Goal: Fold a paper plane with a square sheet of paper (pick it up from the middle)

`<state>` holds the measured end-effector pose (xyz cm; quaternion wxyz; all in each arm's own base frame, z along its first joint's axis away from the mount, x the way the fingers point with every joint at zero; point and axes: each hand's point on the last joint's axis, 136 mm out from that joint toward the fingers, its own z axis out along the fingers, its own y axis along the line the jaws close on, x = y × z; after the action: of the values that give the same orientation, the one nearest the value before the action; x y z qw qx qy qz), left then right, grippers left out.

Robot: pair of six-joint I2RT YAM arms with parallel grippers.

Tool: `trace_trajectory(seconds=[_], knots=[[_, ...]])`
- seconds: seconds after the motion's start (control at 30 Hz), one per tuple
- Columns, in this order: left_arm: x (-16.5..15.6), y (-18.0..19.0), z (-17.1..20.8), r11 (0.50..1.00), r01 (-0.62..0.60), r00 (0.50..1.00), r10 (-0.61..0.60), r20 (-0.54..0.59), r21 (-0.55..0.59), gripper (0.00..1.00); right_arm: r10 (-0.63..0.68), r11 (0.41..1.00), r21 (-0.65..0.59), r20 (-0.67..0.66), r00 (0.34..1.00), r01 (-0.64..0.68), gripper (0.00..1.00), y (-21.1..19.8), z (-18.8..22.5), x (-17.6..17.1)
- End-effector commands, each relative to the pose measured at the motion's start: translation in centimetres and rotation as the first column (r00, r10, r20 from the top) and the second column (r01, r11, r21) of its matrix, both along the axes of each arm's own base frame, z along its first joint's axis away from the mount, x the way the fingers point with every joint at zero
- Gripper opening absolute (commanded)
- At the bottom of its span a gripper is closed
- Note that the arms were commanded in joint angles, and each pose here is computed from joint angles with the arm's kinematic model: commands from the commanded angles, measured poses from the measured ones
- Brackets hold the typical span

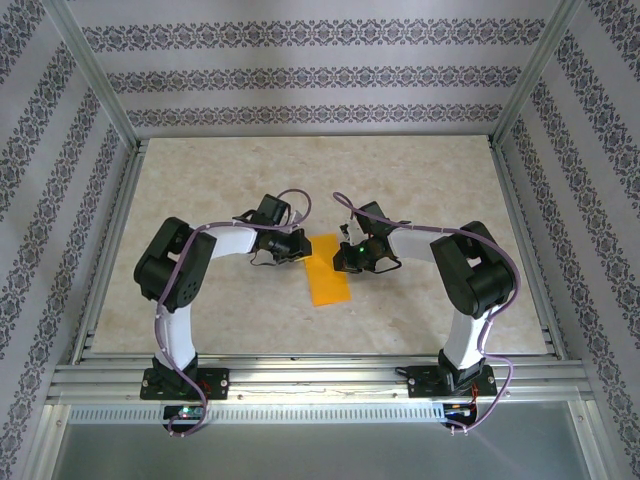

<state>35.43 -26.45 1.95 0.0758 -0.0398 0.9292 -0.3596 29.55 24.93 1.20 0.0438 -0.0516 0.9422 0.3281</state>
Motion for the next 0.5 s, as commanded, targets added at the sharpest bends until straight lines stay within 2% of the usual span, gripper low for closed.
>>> trace_trajectory(seconds=[0.0,0.17,0.47], knots=[[-0.4,1.8,-2.0,0.998,-0.019,0.999,0.021,-0.037,0.066,0.06,-0.067,0.969,-0.245,-0.176,0.982,0.022,0.0,-5.0,-5.4,-4.2],[-0.2,2.1,-2.1,0.997,-0.044,0.998,0.047,-0.046,0.062,0.0,-0.067,0.969,-0.245,-0.18,0.981,0.021,0.0,-5.0,-5.5,-4.4],[1.8,0.6,2.7,0.999,-0.038,0.999,0.038,0.012,-0.012,0.0,-0.07,0.971,-0.238,-0.176,0.982,0.026,0.0,-4.9,-5.3,-4.1]])
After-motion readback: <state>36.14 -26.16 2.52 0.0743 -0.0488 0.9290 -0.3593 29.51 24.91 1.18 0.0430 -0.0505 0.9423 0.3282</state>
